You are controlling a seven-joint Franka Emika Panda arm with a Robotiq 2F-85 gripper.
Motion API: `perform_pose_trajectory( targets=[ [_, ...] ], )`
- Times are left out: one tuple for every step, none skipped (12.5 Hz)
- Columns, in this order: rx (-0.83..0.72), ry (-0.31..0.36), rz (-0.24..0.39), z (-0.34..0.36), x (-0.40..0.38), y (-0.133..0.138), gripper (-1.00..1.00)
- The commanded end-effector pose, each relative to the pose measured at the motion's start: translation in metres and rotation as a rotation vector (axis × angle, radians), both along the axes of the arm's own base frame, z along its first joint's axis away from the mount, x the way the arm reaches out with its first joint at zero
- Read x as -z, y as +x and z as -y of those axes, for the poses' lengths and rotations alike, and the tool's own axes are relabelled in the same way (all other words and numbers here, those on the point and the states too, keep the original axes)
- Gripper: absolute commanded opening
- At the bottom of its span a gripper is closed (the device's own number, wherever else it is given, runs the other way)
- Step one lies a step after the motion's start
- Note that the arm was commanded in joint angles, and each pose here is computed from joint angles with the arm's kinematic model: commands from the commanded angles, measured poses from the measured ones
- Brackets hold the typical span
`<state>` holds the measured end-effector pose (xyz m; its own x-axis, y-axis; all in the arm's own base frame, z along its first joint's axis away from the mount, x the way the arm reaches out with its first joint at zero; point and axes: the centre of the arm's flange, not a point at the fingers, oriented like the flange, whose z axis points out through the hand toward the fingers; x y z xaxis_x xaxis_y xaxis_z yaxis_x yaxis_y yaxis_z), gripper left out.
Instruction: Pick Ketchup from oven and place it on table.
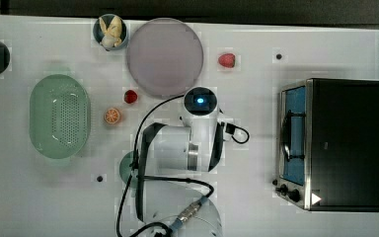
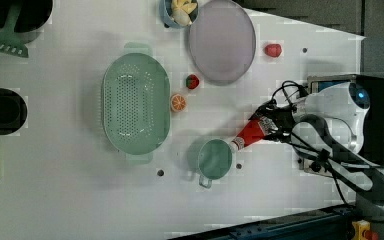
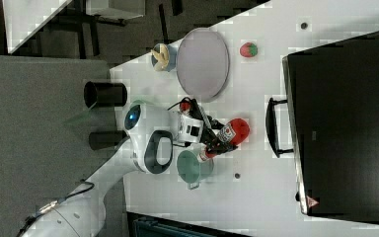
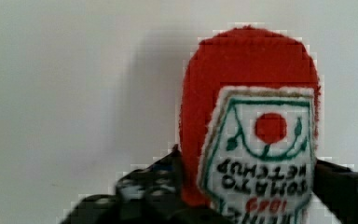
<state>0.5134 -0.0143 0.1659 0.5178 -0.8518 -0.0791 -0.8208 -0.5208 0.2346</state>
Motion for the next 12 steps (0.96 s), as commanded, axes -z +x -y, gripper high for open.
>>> perform_pose_trajectory(
  targets=[
    [0.052, -0.003, 0.087, 0.001, -0.027, 0.016, 1.0],
    [0.053, 0.003, 0.103, 0.0, -0.037, 0.019, 1.0],
    [0.056, 0.01, 0.134, 0.001, -0.054, 0.024, 1.0],
    [0.059, 0.02, 0.176, 0.002, -0.079, 0.032, 1.0],
    [0.062, 0.033, 0.22, 0.002, -0.112, 0.041, 1.0],
    [0.063, 0.049, 0.261, 0.001, -0.149, 0.05, 1.0],
    [0.059, 0.064, 0.288, 0.0, -0.188, 0.057, 1.0],
    [0.056, 0.08, 0.297, -0.001, -0.227, 0.061, 1.0],
    [0.052, 0.093, 0.292, -0.002, -0.266, 0.062, 1.0],
    [0.048, 0.104, 0.281, -0.003, -0.301, 0.061, 1.0],
    [0.044, 0.111, 0.27, -0.003, -0.333, 0.061, 1.0],
    [0.04, 0.111, 0.257, -0.002, -0.359, 0.06, 1.0]
  ],
)
